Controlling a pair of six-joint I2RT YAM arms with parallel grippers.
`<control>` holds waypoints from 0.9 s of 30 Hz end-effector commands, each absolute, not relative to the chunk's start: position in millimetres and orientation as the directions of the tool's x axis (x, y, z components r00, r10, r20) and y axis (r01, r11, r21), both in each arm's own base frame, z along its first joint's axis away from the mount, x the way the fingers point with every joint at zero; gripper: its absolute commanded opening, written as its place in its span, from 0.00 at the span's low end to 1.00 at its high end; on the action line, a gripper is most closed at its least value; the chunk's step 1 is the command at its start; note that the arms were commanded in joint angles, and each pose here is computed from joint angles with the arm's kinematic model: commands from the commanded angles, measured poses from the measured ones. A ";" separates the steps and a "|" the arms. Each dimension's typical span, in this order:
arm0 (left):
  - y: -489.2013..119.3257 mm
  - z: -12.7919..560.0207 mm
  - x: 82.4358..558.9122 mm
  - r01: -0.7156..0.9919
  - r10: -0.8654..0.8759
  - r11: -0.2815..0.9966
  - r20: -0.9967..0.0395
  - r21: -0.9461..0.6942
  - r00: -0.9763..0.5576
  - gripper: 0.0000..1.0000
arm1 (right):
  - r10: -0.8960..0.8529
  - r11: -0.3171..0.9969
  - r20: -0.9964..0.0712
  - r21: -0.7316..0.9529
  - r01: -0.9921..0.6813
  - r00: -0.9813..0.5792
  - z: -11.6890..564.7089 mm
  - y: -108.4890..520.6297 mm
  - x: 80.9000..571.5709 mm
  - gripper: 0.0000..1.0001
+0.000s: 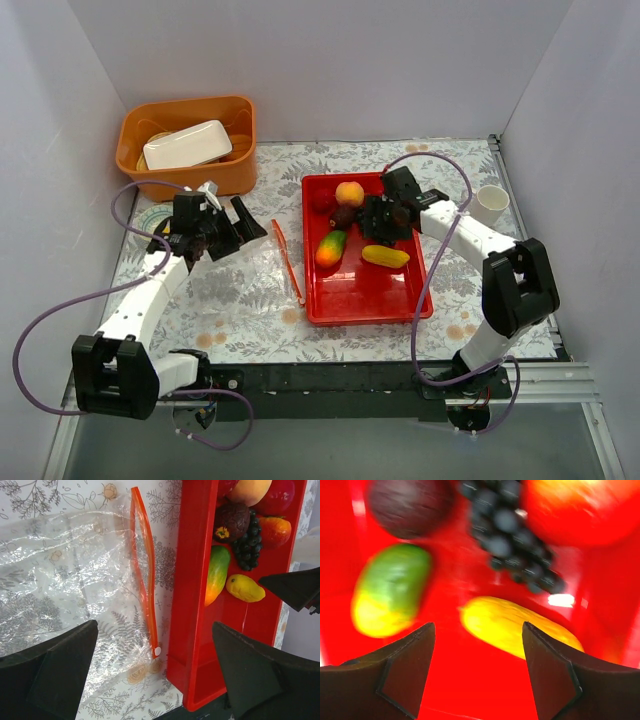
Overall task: Place the food in the zip-top bag and seal the zipper
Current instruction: Pick up the zipper food storage bag at the center of the board.
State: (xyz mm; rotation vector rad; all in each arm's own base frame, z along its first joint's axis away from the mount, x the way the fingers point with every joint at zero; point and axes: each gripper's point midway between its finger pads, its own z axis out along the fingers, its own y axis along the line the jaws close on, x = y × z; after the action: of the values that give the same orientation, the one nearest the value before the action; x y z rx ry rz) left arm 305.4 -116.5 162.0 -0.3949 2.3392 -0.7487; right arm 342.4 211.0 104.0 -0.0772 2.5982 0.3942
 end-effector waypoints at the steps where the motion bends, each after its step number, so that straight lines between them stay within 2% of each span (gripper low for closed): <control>1: -129.5 169.4 312.7 -0.055 -0.433 0.799 -0.510 -0.598 -0.744 0.98 | 0.057 0.979 -0.525 0.195 -0.055 -0.849 107.4 168.2 342.9 0.77; 10: -141.9 157.1 311.9 -0.059 -0.407 0.807 -0.482 -0.587 -0.776 0.98 | 0.063 0.992 -0.503 0.126 -0.002 -0.862 88.8 114.7 349.1 0.77; 19: -154.9 133.8 309.1 -0.068 -0.360 0.827 -0.431 -0.559 -0.827 0.98 | 0.064 0.994 -0.497 0.108 0.011 -0.866 85.8 102.4 362.3 0.77; 24: -166.4 125.7 307.4 -0.063 -0.329 0.846 -0.426 -0.529 -0.843 0.98 | 0.061 0.986 -0.515 0.164 -0.029 -0.855 96.9 113.6 363.7 0.77; 27: -174.1 117.1 304.9 -0.077 -0.313 0.867 -0.418 -0.492 -0.853 0.98 | 0.067 0.959 -0.551 0.267 -0.099 -0.832 120.8 134.5 361.5 0.76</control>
State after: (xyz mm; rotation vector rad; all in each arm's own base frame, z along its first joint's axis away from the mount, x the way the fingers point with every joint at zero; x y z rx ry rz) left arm 298.0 -164.4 108.2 -0.3032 2.5594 -0.6979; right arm 347.6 114.0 76.7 0.0350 2.6586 0.2151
